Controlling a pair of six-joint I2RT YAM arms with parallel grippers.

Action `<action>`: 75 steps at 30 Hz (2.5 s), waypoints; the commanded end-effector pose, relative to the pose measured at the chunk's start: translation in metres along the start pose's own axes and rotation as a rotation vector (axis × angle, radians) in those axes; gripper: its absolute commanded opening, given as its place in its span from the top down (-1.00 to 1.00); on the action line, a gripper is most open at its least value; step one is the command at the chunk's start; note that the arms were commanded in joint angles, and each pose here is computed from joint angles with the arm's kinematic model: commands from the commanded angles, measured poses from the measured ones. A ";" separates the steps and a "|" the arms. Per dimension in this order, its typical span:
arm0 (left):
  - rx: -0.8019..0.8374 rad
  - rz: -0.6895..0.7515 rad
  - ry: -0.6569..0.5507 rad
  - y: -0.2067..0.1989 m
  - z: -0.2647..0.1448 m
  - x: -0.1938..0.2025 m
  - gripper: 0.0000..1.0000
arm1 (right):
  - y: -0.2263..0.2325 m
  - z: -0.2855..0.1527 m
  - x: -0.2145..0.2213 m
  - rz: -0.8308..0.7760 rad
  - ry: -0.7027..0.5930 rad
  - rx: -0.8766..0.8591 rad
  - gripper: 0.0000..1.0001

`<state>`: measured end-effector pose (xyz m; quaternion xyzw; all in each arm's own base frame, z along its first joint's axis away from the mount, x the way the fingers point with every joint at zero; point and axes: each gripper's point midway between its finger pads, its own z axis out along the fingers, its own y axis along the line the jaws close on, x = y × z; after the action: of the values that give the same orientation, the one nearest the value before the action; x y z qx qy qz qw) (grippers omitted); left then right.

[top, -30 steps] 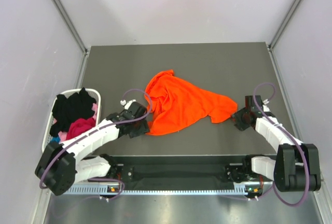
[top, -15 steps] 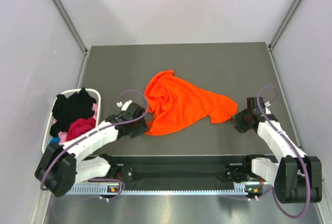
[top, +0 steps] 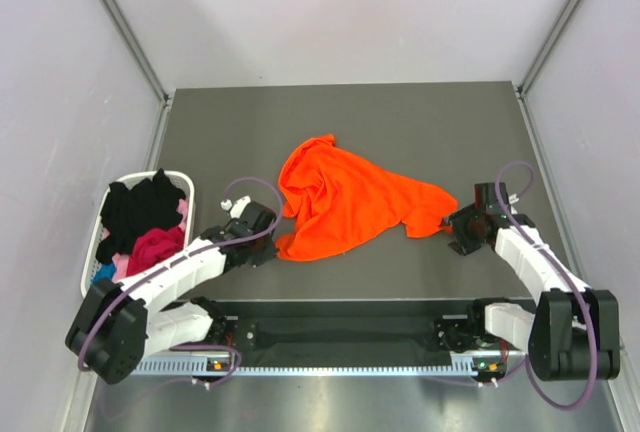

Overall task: Fold and stack the t-shirts
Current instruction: Flatten the tshirt out

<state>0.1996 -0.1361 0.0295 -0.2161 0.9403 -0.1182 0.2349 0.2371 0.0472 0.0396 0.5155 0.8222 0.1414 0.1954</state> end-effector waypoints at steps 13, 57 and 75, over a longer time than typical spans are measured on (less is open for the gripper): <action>0.109 0.045 -0.103 -0.031 -0.015 -0.033 1.00 | 0.011 0.009 -0.025 0.037 -0.088 0.065 -0.08; 0.096 -0.005 0.014 -0.020 0.002 -0.001 0.10 | -0.009 0.012 -0.019 -0.076 -0.150 0.015 1.00; 0.069 0.081 -0.267 -0.059 -0.065 -0.096 1.00 | 0.053 -0.069 -0.050 -0.252 -0.242 -0.108 1.00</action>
<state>0.2279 -0.1401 0.0561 -0.1892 0.9397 -0.1027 0.2657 0.2430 0.0287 0.0623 0.4462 0.8505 0.0897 0.2637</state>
